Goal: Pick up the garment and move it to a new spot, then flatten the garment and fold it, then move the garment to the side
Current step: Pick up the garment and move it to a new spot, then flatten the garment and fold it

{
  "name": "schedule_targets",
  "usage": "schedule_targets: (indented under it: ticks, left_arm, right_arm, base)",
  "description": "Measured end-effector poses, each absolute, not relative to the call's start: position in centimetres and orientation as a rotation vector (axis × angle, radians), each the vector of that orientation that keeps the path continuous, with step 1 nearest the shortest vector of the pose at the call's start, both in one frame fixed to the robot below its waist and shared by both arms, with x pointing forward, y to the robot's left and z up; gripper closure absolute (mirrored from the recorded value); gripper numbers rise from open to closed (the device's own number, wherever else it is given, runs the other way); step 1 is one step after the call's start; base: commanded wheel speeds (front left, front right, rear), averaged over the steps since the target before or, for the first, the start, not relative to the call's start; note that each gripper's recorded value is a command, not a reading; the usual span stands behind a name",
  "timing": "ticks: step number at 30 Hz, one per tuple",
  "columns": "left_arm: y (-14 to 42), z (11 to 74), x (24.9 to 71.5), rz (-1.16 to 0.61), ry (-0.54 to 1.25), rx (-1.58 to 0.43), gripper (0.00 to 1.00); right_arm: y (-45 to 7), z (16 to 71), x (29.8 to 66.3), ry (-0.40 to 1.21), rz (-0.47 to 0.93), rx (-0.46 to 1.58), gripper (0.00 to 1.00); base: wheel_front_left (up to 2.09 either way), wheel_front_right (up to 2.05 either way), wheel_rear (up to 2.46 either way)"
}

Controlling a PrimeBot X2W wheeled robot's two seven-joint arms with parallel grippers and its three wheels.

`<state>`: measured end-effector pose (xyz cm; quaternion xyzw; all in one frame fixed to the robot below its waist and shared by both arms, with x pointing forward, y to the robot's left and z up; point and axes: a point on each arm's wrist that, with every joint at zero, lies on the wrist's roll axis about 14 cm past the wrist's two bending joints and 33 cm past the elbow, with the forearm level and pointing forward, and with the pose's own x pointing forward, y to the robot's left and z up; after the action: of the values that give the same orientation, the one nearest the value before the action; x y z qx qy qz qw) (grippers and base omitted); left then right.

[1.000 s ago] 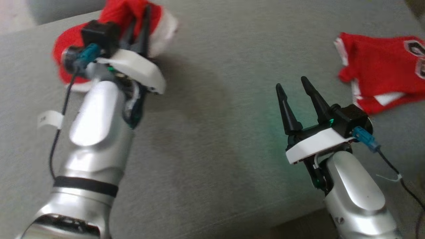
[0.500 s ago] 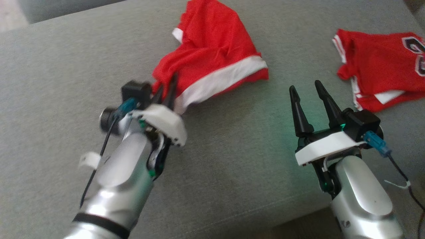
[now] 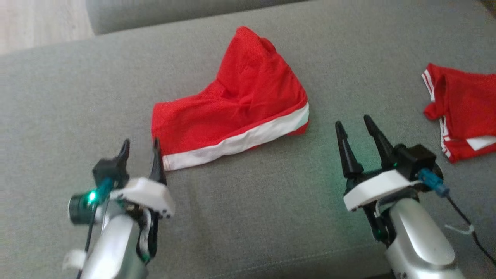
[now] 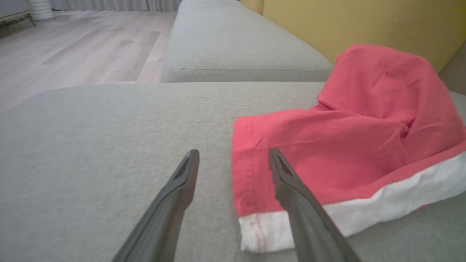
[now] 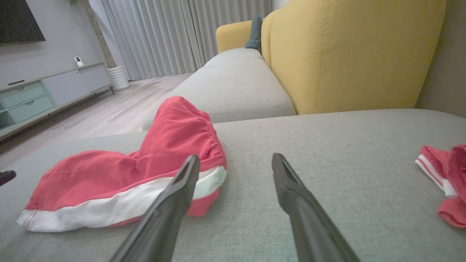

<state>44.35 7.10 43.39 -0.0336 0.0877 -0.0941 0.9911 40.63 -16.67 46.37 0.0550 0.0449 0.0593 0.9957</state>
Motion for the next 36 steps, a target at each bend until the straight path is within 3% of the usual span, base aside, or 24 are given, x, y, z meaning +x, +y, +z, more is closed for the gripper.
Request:
schedule_targets:
  ticks: [15, 24, 36]
  left_arm:
    - [10.1, 44.4, 36.9, -0.117, 0.137, -0.072, 0.00]
    - [8.2, 43.0, 36.8, -0.171, 0.197, -0.159, 0.00]
    - [4.7, 39.1, 41.6, -0.228, 0.326, -0.247, 0.00]
  right_arm:
    - [-16.4, 46.1, 37.1, 0.099, 0.105, 0.138, 0.00]
    - [-16.3, 45.4, 37.6, 0.118, 0.107, 0.136, 0.00]
    - [-18.1, 44.5, 39.7, 0.141, 0.064, 0.134, 0.00]
  base:
    - [0.00, 0.00, 0.00]
    - [0.00, 0.00, 0.00]
    - [0.00, 0.00, 0.00]
